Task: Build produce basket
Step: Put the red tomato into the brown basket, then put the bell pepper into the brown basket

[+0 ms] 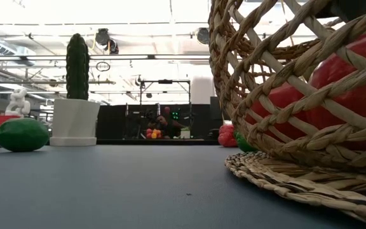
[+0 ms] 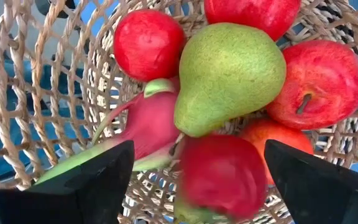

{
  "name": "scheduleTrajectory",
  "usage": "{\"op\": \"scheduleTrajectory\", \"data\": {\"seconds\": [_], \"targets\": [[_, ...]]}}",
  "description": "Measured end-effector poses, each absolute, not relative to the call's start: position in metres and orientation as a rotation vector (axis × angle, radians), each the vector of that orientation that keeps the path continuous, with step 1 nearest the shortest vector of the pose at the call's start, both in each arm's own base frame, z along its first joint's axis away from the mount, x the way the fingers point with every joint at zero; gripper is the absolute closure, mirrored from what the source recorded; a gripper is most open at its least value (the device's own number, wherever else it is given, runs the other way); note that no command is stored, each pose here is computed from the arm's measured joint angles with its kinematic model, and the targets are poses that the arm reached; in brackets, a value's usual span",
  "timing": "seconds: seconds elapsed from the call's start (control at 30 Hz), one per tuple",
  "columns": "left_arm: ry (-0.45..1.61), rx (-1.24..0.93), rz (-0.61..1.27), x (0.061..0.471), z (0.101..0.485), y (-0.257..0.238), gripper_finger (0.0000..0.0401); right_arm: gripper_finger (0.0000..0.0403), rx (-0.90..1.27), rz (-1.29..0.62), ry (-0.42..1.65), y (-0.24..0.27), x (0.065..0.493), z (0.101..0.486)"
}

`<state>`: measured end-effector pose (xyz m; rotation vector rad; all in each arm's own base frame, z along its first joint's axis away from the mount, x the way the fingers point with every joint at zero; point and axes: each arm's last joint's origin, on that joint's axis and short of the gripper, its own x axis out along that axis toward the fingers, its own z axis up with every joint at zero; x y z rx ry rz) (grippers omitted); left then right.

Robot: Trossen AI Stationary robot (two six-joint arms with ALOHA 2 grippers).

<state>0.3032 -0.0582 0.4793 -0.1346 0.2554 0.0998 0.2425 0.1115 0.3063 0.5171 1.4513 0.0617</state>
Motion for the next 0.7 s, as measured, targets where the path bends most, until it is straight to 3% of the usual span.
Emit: {"op": "scheduleTrajectory", "data": {"seconds": [0.3,0.7], "targets": [[0.318,-0.106,0.099,0.301,0.473,-0.058,0.0018,0.0035,0.591,0.096,1.385,0.11,0.237,0.319],[0.344,-0.133,0.096,0.301,0.471,-0.058,0.0018,0.0035,0.737,0.11,1.089,0.095,0.21,0.365]]}}
